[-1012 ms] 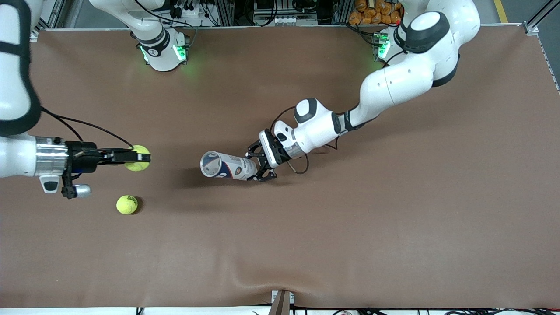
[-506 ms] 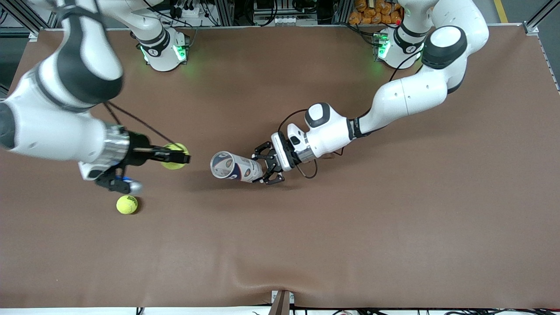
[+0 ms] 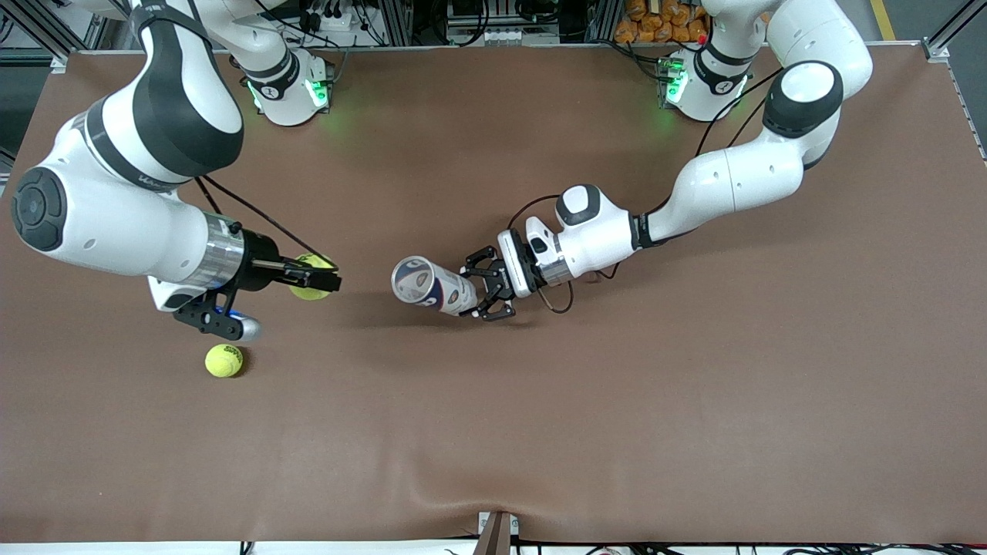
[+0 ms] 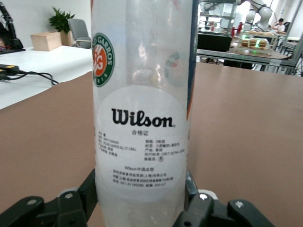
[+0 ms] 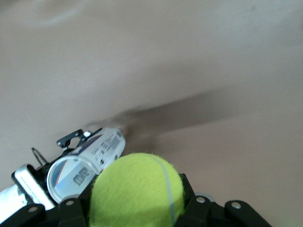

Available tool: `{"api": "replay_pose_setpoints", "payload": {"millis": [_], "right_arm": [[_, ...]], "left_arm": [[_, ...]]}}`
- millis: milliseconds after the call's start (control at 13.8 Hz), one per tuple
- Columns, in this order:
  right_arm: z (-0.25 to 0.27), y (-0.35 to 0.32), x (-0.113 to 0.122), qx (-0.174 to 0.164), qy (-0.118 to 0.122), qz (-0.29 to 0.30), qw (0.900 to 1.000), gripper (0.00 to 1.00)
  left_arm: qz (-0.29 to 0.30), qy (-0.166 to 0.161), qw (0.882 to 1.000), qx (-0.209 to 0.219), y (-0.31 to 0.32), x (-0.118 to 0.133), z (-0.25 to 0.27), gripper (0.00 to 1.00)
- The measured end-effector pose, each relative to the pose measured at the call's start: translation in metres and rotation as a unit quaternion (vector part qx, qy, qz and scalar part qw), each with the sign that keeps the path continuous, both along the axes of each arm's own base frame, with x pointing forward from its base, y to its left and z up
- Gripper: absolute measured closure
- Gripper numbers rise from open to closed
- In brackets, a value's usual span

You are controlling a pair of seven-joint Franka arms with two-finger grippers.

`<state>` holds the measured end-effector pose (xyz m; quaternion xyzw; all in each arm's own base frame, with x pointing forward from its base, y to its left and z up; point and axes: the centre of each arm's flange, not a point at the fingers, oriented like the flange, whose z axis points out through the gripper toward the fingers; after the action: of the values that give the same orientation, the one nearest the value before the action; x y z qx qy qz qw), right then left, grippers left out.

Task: Insert tennis ball vertically with right arm
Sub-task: 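Turn the can opening toward the right gripper while the right gripper lifts the ball, then hold the can with the left gripper while the right gripper brings the ball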

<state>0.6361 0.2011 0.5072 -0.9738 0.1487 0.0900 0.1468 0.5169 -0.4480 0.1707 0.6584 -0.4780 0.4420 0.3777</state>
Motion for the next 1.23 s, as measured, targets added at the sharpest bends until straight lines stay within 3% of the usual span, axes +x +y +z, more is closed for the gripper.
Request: {"api": "replay_pose_setpoints", "payload": {"millis": [217, 579, 1229], "right_arm": [[-0.002, -0.005, 0.001, -0.020, -0.007, 0.010, 1.000, 0.33], [-0.002, -0.001, 0.000, -0.021, -0.006, 0.015, 1.000, 0.33], [-0.004, 0.015, -0.005, -0.026, 0.005, -0.001, 1.000, 0.33]], "left_arm": [[-0.007, -0.005, 1.000, -0.004, 0.001, -0.006, -0.011, 0.28], [-0.012, -0.011, 1.000, -0.004, 0.001, -0.007, -0.009, 0.28], [-0.006, 0.013, 1.000, -0.007, 0.020, 0.030, 0.011, 0.28]]}}
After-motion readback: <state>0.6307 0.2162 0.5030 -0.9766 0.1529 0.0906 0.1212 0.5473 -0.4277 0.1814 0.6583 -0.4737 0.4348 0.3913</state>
